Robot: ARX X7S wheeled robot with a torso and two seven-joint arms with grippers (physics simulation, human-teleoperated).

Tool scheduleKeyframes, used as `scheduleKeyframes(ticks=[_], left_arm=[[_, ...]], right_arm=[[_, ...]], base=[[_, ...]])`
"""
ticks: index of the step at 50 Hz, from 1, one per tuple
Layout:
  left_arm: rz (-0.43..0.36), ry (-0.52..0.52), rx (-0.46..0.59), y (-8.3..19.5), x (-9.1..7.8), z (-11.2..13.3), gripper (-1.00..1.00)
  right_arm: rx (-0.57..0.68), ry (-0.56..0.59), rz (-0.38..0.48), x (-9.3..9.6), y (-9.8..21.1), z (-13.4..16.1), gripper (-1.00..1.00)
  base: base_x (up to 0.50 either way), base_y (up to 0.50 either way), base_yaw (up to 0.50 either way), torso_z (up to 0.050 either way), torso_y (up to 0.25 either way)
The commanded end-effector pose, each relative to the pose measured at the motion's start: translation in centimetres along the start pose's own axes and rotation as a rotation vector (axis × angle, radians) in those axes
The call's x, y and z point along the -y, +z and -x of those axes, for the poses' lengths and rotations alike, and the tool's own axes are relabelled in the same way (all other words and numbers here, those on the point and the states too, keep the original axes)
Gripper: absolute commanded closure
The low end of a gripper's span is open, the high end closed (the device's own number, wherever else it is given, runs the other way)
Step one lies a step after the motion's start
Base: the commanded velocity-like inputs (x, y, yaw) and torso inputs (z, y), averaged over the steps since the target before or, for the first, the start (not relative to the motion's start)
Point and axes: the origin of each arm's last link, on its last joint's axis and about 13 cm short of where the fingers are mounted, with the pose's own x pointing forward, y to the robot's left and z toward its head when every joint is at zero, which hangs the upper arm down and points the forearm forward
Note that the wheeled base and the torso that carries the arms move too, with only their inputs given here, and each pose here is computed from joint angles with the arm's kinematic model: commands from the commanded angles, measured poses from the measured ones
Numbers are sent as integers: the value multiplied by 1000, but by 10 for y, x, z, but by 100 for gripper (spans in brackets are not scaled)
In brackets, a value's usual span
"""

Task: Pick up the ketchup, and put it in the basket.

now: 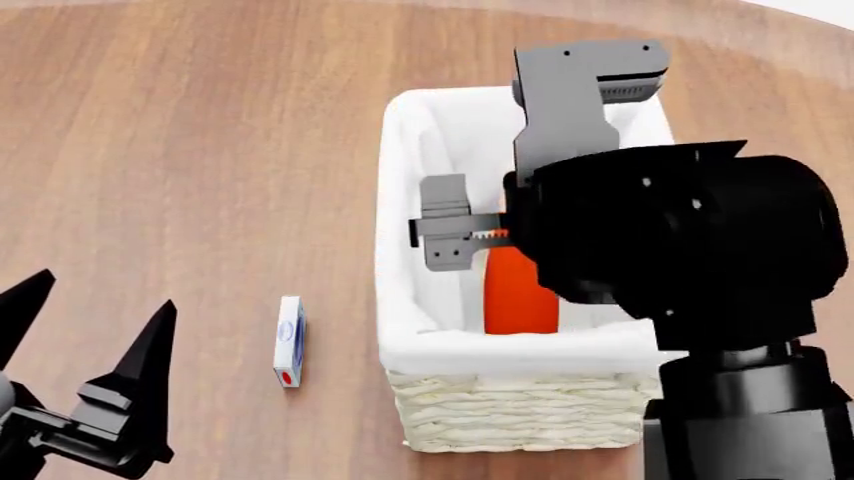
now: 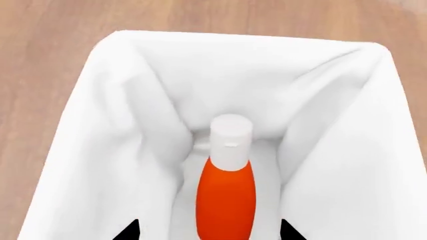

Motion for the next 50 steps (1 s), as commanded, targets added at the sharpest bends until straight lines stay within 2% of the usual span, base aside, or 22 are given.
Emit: scheduleKeyframes(ticks=[1, 3, 5, 11, 12, 15, 16, 19, 21, 22, 23, 25, 26, 29, 32, 34, 37, 50], left_arm=[[24, -73, 29, 7, 7, 4, -100], [24, -69, 24, 5, 7, 3, -100], [23, -70, 23, 6, 7, 4, -100], [35, -81, 33, 10, 10, 5, -100], [34, -80, 34, 11, 10, 5, -100], [38, -80, 34, 11, 11, 6, -100], [39, -80, 32, 11, 11, 6, -100], [41, -82, 27, 9, 11, 5, -100], [30, -76, 8, 6, 12, 3, -100], [28, -70, 1, 5, 12, 2, -100], [32, -72, 0, 5, 12, 2, -100], [33, -70, -4, 4, 13, 2, -100], [34, -71, -8, 3, 13, 1, -100], [34, -67, -15, 0, 12, 0, -100], [37, -41, -3, 0, 12, -3, -100], [39, -40, -6, -1, 12, -3, -100], [37, -39, -8, -2, 12, -4, -100], [29, -37, -13, -5, 13, -5, -100]], right_arm=[[145, 1, 24, 0, -13, 40, -100], [181, 28, 5, -1, -17, 43, -100], [220, -6, 20, 0, -24, 47, -100], [422, 33, -19, -2, -46, 51, -100], [416, -22, 57, -3, -54, 51, -100], [467, -56, 61, -5, -65, 50, -100], [526, -51, 61, -6, -71, 51, -100], [561, -109, 97, -7, -83, 50, -100], [643, -110, 150, -9, -100, 47, -100], [669, -159, 219, -9, -113, 43, -100], [684, -194, 241, -9, -120, 40, -100], [712, -196, 235, -10, -132, 38, -100], [733, -236, 269, -9, -141, 35, -100], [760, -285, 282, -9, -156, 29, -100], [897, -309, 286, -10, -167, 29, -100], [943, -322, 293, -10, -175, 29, -100], [971, -337, 267, -11, -182, 29, -100], [1001, -410, 312, -15, -214, 20, -100]], base=[[0, 0, 0, 0, 0], [0, 0, 0, 0, 0], [0, 0, 0, 0, 0], [0, 0, 0, 0, 0], [0, 0, 0, 0, 0], [0, 0, 0, 0, 0], [0, 0, 0, 0, 0], [0, 0, 0, 0, 0], [0, 0, 0, 0, 0], [0, 0, 0, 0, 0], [0, 0, 0, 0, 0], [0, 0, 0, 0, 0], [0, 0, 0, 0, 0], [0, 0, 0, 0, 0], [0, 0, 0, 0, 0], [0, 0, 0, 0, 0], [0, 0, 0, 0, 0], [0, 0, 0, 0, 0]])
